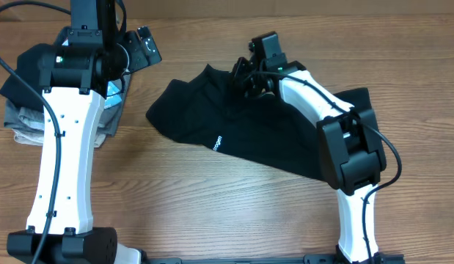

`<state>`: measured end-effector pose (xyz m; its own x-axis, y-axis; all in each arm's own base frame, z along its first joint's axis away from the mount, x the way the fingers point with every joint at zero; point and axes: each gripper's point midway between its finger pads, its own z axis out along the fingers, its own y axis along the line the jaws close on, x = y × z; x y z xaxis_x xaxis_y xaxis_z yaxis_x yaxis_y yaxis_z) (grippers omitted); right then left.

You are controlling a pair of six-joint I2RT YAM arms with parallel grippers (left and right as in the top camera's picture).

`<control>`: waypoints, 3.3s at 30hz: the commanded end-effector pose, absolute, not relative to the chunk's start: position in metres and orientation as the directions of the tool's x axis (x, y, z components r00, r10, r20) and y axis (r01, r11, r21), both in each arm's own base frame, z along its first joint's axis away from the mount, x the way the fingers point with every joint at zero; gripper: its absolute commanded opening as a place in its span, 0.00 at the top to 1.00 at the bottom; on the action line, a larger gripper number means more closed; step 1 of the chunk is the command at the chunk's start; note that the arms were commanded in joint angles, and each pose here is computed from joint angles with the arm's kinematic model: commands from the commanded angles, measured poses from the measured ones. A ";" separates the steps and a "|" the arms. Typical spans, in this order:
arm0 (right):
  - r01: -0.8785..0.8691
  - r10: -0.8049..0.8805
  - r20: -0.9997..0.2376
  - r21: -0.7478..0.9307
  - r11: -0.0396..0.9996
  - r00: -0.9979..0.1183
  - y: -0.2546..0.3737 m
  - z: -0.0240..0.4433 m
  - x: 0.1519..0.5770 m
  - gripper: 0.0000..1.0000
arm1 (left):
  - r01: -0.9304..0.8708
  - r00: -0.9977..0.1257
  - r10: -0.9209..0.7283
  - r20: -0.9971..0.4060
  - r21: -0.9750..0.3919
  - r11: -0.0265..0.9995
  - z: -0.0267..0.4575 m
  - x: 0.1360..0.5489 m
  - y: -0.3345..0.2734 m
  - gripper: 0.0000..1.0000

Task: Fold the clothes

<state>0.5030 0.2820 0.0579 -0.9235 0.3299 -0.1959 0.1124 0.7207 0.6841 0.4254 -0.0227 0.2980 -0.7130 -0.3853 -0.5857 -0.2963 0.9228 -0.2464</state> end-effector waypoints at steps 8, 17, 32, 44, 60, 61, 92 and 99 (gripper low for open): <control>-0.065 0.183 -0.281 0.689 0.721 -0.942 0.321 0.111 0.469 0.95 | -0.306 -0.712 -0.384 -0.588 -0.233 0.923 0.296 0.427 -0.020 0.00; -0.143 0.069 -0.288 0.651 0.745 -0.955 0.356 0.104 0.434 0.96 | -0.306 -0.712 -0.384 -0.588 -0.233 0.923 0.296 0.427 -0.020 0.00; -0.176 -0.050 -0.213 0.628 0.758 -0.976 0.380 0.109 0.377 0.96 | -0.306 -0.712 -0.384 -0.588 -0.233 0.923 0.296 0.427 -0.020 0.00; -0.174 -0.065 -0.217 0.532 0.828 -0.974 0.374 0.094 0.366 0.96 | -0.306 -0.712 -0.384 -0.588 -0.233 0.923 0.296 0.427 -0.020 0.00; -0.183 -0.087 -0.205 0.516 0.837 -0.975 0.379 0.086 0.357 0.96 | -0.306 -0.712 -0.384 -0.588 -0.233 0.923 0.296 0.427 -0.020 0.00; -0.186 -0.092 -0.203 0.514 0.837 -0.975 0.381 0.084 0.355 0.96 | -0.306 -0.712 -0.384 -0.588 -0.233 0.923 0.296 0.427 -0.020 0.00; 0.286 0.357 -0.226 0.291 0.913 -0.906 0.074 0.181 0.425 0.42 | -0.306 -0.712 -0.384 -0.588 -0.233 0.923 0.296 0.427 -0.020 0.00; 0.433 0.467 -0.331 0.176 0.884 -0.820 -0.041 0.152 0.463 0.42 | -0.306 -0.712 -0.384 -0.588 -0.233 0.923 0.296 0.427 -0.020 0.00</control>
<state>0.4572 -0.0095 0.1743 -0.8160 0.4937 -0.3006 0.4153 0.8625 0.2891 0.4254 -0.0227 0.2980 -0.7129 -0.3857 -0.5856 -0.2965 0.9226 -0.2466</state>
